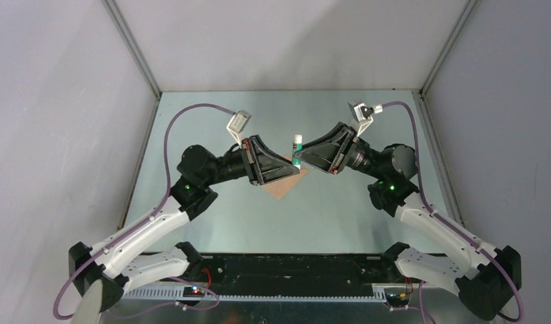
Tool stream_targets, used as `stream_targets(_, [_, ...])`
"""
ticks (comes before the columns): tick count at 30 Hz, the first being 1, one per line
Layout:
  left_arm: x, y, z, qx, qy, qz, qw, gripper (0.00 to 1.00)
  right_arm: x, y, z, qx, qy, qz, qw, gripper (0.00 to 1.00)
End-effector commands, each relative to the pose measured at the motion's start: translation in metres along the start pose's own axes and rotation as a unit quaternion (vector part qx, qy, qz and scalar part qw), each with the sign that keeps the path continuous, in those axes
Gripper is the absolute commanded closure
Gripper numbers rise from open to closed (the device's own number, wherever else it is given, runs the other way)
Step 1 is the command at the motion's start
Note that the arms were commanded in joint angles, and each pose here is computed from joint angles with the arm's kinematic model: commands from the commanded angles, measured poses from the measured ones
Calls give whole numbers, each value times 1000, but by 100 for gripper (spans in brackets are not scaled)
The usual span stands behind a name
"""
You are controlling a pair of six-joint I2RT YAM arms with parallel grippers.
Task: Place the letter into the envelope and seal it
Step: Screw the solid glue.
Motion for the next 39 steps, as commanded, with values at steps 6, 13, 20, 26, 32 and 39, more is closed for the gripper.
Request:
stream_targets(6, [-1,35,-42,25,-250,-78,965,100,3,-5,29,-5,168,86,982,100])
stream_targets(13, [-4,32,-36,71,-292,-82,950,100,1,-7,25,-8,173,92,981,100])
stream_targets(20, [-7,30,-26,53,-227,-69,970,69,3,-4,9,-3,30,46,998,100])
stream_targets(26, [3,19,-9,-23,-40,-15,999,26,14,7,-5,-2,-124,-51,991,100])
stream_targets(32, [28,4,10,-100,198,85,971,14,14,3,-16,-27,-286,-100,952,100])
stream_targets(39, [23,4,14,-160,272,108,943,16,7,-1,-19,-70,-383,-132,912,100])
Point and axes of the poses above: each gripper's point midway between its finger pads, its own x axis back along the fingers, its own z axis along the line the jaws close on, y = z × x, the point moved 9 cm from there along x, back along the fingers, and after that the axes turned 15 degrees about -x, right-handed, at the moved point
